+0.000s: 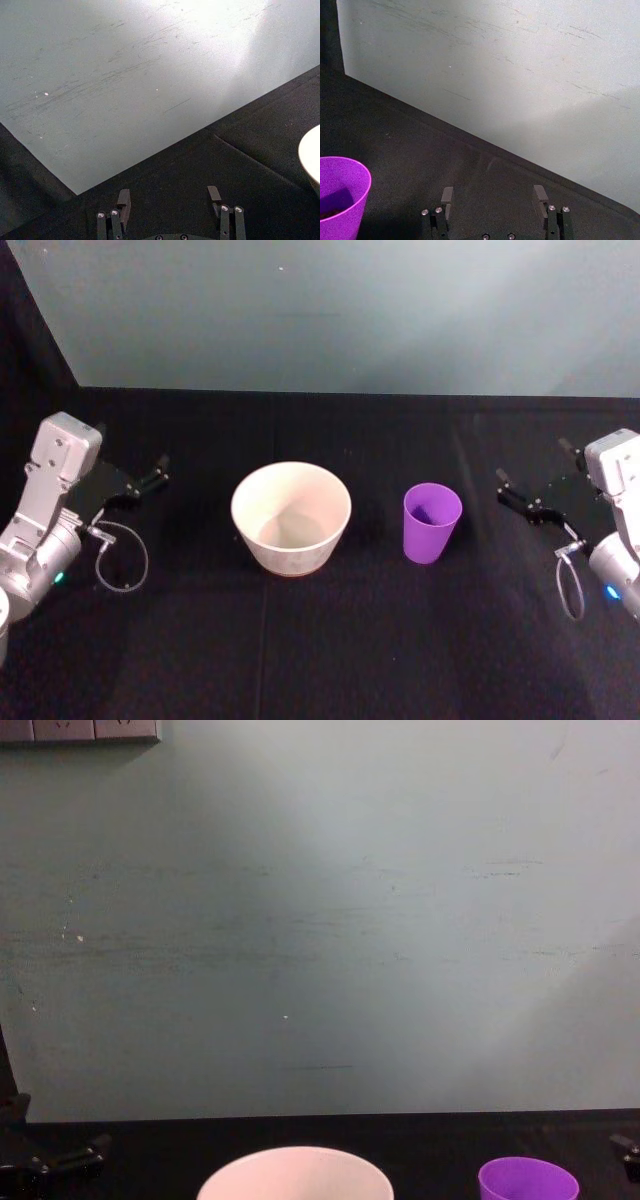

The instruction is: Pick up the cup and pour the mung beans from the cup into the bowl.

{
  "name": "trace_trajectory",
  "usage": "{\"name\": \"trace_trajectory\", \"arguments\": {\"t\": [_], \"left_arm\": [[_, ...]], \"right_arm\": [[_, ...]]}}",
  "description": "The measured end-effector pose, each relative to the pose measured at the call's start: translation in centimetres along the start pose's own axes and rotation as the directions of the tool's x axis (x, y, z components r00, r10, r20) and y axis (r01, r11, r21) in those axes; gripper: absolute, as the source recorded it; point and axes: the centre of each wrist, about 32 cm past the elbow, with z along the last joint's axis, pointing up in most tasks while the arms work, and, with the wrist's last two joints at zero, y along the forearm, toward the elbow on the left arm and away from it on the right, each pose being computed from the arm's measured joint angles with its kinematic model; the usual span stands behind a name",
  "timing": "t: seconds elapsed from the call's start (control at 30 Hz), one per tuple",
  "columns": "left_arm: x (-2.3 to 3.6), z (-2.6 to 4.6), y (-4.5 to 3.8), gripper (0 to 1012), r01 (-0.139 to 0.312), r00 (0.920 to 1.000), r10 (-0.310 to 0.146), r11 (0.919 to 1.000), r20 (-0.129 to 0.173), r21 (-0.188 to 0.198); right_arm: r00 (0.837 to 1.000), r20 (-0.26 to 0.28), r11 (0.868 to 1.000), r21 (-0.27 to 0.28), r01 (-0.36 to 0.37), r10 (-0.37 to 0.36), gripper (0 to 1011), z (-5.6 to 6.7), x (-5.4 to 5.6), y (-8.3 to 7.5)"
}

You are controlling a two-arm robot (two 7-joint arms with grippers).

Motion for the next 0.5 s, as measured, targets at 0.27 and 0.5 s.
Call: {"name": "trace_trajectory", "arguments": {"t": [0.27,0.5], "left_arm": [[0.00,0.00,0.00,1000,0.000,1.0000,0.000,1.0000,0.000,0.000],[0.00,0.00,0.00,1000,0.000,1.0000,0.000,1.0000,0.000,0.000]], "right_arm": [[1.000,0.000,1.000,0.000,0.000,0.000,1003,0.00,0.00,0.00],[1.000,0.000,1.000,0.000,0.000,0.000,1003,0.00,0.00,0.00]]}}
